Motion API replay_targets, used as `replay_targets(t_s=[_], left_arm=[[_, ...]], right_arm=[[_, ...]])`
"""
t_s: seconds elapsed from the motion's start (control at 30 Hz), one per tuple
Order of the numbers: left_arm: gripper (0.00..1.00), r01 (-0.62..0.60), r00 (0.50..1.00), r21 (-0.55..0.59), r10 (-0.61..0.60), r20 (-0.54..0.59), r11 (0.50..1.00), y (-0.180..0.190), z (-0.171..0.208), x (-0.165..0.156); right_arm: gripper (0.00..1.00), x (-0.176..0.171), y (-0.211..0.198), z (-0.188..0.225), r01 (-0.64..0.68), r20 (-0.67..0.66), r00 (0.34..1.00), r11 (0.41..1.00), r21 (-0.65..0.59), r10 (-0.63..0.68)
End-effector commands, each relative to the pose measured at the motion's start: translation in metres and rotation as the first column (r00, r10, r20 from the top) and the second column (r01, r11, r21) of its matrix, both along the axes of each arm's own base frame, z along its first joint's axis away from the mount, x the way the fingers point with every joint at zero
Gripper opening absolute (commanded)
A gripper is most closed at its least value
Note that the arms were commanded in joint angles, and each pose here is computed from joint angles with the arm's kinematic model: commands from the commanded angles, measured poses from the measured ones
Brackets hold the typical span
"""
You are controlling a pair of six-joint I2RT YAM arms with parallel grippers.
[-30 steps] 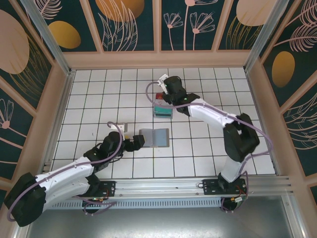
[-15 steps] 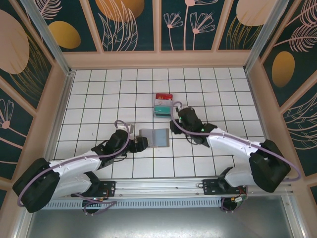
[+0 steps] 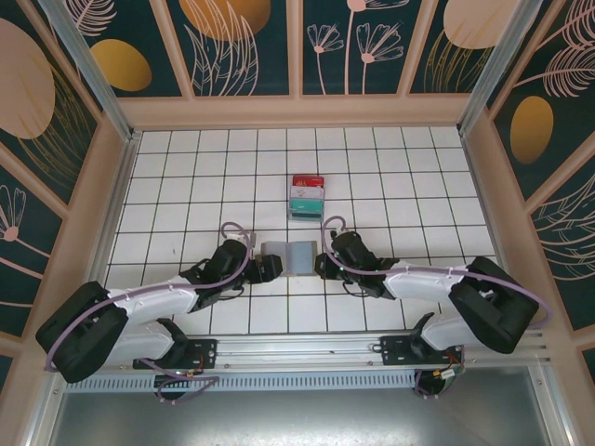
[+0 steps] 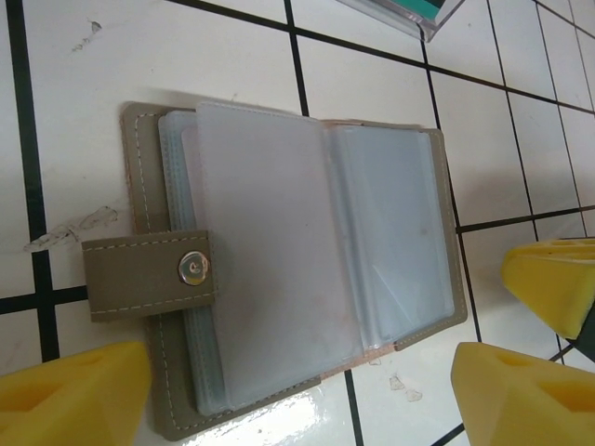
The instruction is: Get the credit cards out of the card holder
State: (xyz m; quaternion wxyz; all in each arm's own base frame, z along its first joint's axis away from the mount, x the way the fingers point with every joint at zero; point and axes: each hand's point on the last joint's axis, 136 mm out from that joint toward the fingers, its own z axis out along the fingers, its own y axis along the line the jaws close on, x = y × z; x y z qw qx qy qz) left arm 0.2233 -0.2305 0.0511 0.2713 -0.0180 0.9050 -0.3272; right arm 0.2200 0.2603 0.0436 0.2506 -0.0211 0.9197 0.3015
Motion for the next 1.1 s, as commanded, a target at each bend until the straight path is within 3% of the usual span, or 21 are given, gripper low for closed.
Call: replay_targets(t_s=[0.0, 0.63, 1.07], left_arm=[[0.85, 0.011, 1.0, -0.038, -0.01, 0.019, 0.999, -0.013, 0.012, 0.007], [0.85, 0.056, 0.998, -0.028, -0.056, -0.016, 0.998, -0.027, 0.0, 0.007], [0.85, 0.111, 0.994, -0.026, -0.111, 0.012, 0.993, -0.049, 0.011, 0.004]], right_arm=[[0.18, 0.003, 0.01, 0.0, 0.014, -0.005, 1.0, 0.999, 0.051, -0.013], [0.21, -0.001, 0.014, -0.027, 0.015, -0.067, 0.998, 1.0, -0.003, -0.015], [0.21, -0.003, 0.017, -0.032, 0.005, -0.079, 0.997, 1.0, -0.011, -0.006]])
